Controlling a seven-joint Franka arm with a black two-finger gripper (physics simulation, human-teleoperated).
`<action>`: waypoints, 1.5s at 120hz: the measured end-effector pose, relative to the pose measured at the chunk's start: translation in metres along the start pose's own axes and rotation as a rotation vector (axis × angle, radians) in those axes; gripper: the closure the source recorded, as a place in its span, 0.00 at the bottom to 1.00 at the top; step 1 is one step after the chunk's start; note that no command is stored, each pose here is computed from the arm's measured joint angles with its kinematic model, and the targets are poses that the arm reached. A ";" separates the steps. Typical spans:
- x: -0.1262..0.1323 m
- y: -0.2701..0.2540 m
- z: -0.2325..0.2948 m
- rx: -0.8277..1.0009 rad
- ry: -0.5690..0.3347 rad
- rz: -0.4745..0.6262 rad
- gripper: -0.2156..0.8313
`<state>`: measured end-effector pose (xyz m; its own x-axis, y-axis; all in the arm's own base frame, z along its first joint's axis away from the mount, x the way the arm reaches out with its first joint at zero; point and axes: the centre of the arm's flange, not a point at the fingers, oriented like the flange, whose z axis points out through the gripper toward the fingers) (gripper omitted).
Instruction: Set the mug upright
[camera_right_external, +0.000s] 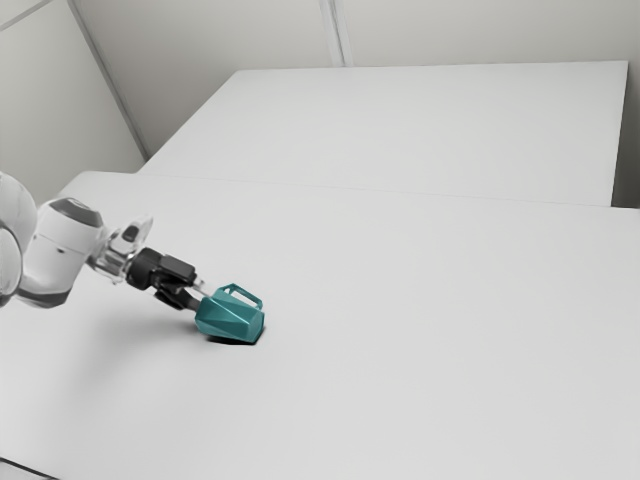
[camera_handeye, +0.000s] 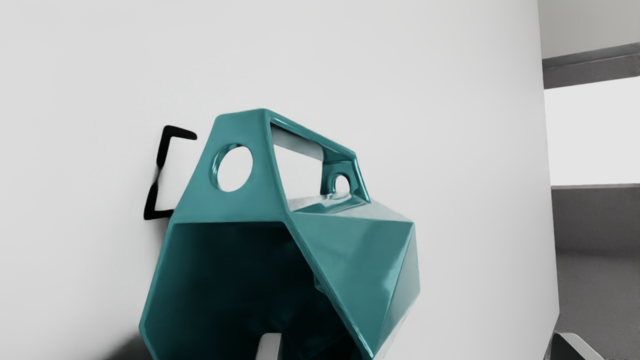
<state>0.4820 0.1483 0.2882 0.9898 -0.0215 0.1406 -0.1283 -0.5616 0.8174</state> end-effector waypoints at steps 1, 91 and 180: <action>0.000 0.000 0.001 -0.001 0.000 0.001 0.23; 0.006 0.005 0.019 -0.050 0.014 0.052 0.87; 0.049 0.098 0.016 0.069 -0.056 0.297 0.96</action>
<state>0.5193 0.0785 0.3664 0.9116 -0.2375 0.3354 -0.4101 -0.5790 0.7047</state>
